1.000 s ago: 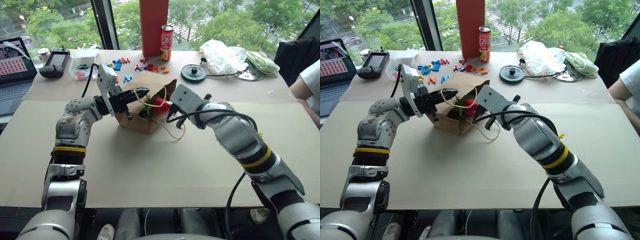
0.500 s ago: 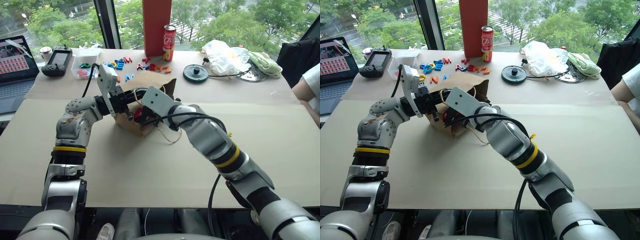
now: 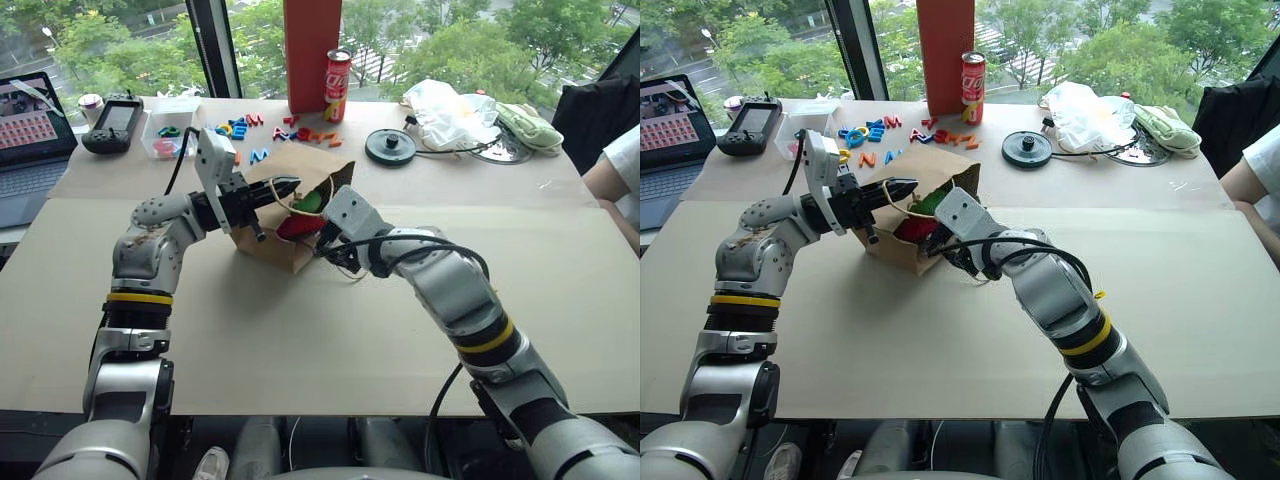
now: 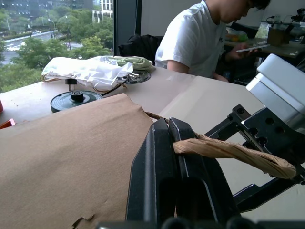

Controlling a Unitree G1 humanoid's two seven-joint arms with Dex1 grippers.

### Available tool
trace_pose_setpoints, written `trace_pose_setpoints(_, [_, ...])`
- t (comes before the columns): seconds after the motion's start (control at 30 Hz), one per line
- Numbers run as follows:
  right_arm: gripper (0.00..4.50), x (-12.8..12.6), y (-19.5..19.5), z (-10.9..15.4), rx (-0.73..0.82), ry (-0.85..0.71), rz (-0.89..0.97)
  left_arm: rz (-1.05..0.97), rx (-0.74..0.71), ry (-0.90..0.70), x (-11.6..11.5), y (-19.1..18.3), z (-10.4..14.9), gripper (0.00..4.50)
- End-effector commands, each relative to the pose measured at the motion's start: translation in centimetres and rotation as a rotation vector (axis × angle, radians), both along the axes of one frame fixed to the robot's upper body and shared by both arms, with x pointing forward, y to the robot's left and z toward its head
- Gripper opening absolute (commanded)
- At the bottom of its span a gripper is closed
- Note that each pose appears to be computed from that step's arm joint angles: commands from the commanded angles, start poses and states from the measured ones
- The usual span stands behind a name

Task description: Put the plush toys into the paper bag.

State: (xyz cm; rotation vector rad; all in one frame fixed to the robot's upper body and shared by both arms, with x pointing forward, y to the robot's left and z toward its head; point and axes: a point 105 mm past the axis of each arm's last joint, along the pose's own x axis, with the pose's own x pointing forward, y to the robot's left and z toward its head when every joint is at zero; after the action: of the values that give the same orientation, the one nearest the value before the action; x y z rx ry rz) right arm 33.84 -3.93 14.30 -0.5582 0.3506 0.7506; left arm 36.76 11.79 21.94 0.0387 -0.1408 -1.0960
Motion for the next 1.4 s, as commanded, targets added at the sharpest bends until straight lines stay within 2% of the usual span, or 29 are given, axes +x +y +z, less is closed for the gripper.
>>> trace_pose_setpoints(0.03, [2.98,-0.4,0.2,0.1,0.013,-0.011,0.012,-0.004,0.003,-0.062,-0.2,0.0,1.3,0.01])
trace_pose_setpoints(0.27, [2.98,0.8,-0.2,-1.6,0.016,0.007,-0.041,-0.005,0.003,-0.060,-0.3,0.0,1.3,0.01])
trace_pose_setpoints(0.47, [2.98,0.6,0.6,-2.4,0.058,0.043,-0.006,-0.003,0.006,-0.058,-0.3,0.1,1.2,0.01])
trace_pose_setpoints(0.5, [2.48,0.6,0.6,-2.5,0.061,0.047,-0.002,-0.003,0.006,-0.058,-0.4,0.1,1.2,0.01])
trace_pose_setpoints(0.57, [1.97,0.5,0.7,-2.6,0.065,0.050,0.004,-0.003,0.007,-0.058,-0.4,0.1,1.2,0.01])
trace_pose_setpoints(0.73, [0.17,0.7,0.5,-2.7,0.068,0.053,-0.006,-0.001,0.012,-0.055,-0.4,0.2,1.1,0.01])
trace_pose_setpoints(0.9, [0.08,1.3,-0.3,-2.3,0.071,0.035,-0.027,-0.003,0.020,-0.059,-0.4,0.2,1.1,0.01])
trace_pose_setpoints(1.0, [0.08,1.6,-0.4,-1.3,0.116,0.009,-0.033,-0.005,0.044,-0.072,-0.5,0.2,1.0,0.01])
trace_pose_setpoints(1.17, [0.08,2.3,-1.4,2.4,0.247,-0.083,-0.064,-0.019,0.030,-0.076,-0.3,-0.5,1.1,0.01])
trace_pose_setpoints(1.23, [0.08,2.7,-2.9,3.4,0.205,-0.137,-0.095,-0.027,0.014,-0.082,0.0,-1.1,1.4,0.01])
trace_pose_setpoints(1.4, [0.08,2.5,-6.5,9.0,0.170,-0.320,-0.152,-0.032,-0.093,-0.096,0.8,-3.0,3.0,0.01])
